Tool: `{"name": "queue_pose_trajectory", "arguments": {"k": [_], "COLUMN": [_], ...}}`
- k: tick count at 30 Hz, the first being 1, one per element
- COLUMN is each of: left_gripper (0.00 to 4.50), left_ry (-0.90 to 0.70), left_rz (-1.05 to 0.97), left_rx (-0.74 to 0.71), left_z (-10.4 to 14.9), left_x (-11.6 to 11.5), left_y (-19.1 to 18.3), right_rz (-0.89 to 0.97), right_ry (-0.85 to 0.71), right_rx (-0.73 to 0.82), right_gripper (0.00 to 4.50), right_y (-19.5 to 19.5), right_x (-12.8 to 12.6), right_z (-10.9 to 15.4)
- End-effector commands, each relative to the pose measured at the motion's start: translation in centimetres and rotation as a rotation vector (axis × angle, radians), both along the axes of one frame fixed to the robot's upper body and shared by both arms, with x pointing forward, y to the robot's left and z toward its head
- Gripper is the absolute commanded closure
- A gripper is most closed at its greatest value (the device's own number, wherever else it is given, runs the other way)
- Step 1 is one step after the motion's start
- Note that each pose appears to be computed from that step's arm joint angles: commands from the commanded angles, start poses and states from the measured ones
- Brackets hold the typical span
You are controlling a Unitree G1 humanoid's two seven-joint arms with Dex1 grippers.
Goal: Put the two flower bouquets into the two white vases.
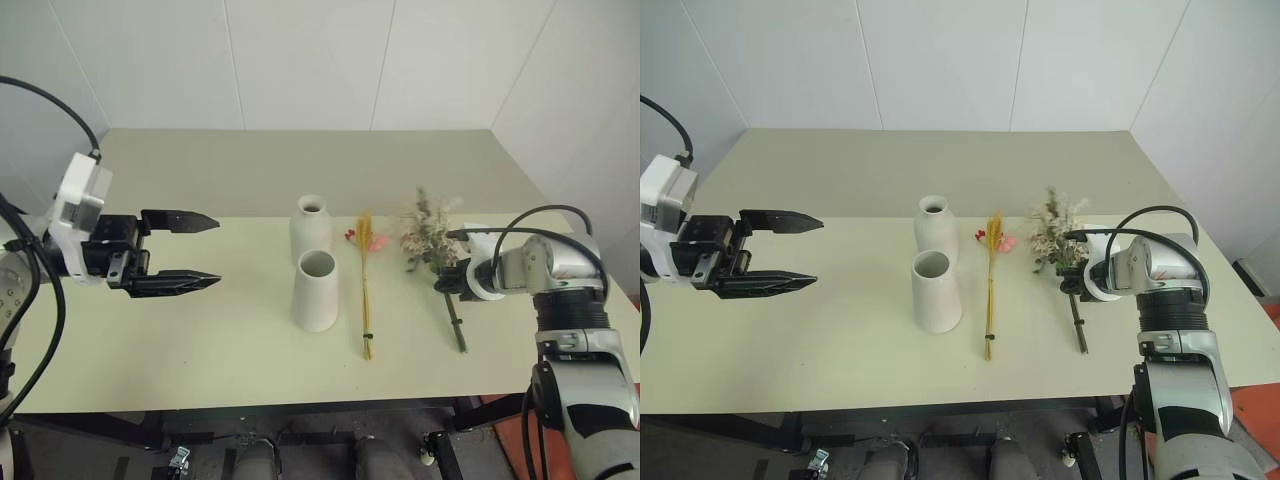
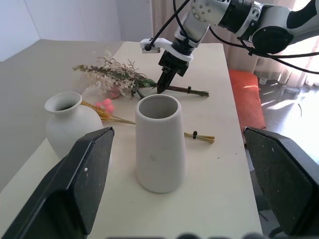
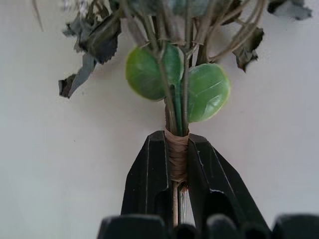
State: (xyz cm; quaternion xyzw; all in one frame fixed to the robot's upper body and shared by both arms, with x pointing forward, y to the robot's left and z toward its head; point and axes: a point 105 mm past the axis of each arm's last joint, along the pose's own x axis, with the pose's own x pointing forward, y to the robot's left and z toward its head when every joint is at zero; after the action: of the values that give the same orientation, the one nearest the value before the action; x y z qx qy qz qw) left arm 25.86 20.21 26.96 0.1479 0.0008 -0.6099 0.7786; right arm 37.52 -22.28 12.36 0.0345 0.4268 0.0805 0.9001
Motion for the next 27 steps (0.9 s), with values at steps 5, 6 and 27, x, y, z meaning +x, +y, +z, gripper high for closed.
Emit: {"name": "queue_pose_trajectory", "arguments": {"k": [5,6,27], "left_gripper": [0.0,0.0,0.0], "left_ry": [-0.039,-0.029,0.064], "left_rz": [0.019,0.03,0.308], "left_rx": [-0.001,-0.006,0.021], "left_z": [0.7,0.6,0.3], "left_x": [-0.2,-0.1,2.6], "left_y": [0.2,0.3,1.0], "right_rz": [0.034,0.047,0.459], "right_ry": [-0.648,-0.757,-1.351], "right_rx": [0.01,0.037,0.404], "right_gripper": [4.26,4.26,4.26], "right_y": [1.2,2.0,20.0], "right_x": [2.7,2.9,3.3], "right_z": [10.9,12.8,22.9]}}
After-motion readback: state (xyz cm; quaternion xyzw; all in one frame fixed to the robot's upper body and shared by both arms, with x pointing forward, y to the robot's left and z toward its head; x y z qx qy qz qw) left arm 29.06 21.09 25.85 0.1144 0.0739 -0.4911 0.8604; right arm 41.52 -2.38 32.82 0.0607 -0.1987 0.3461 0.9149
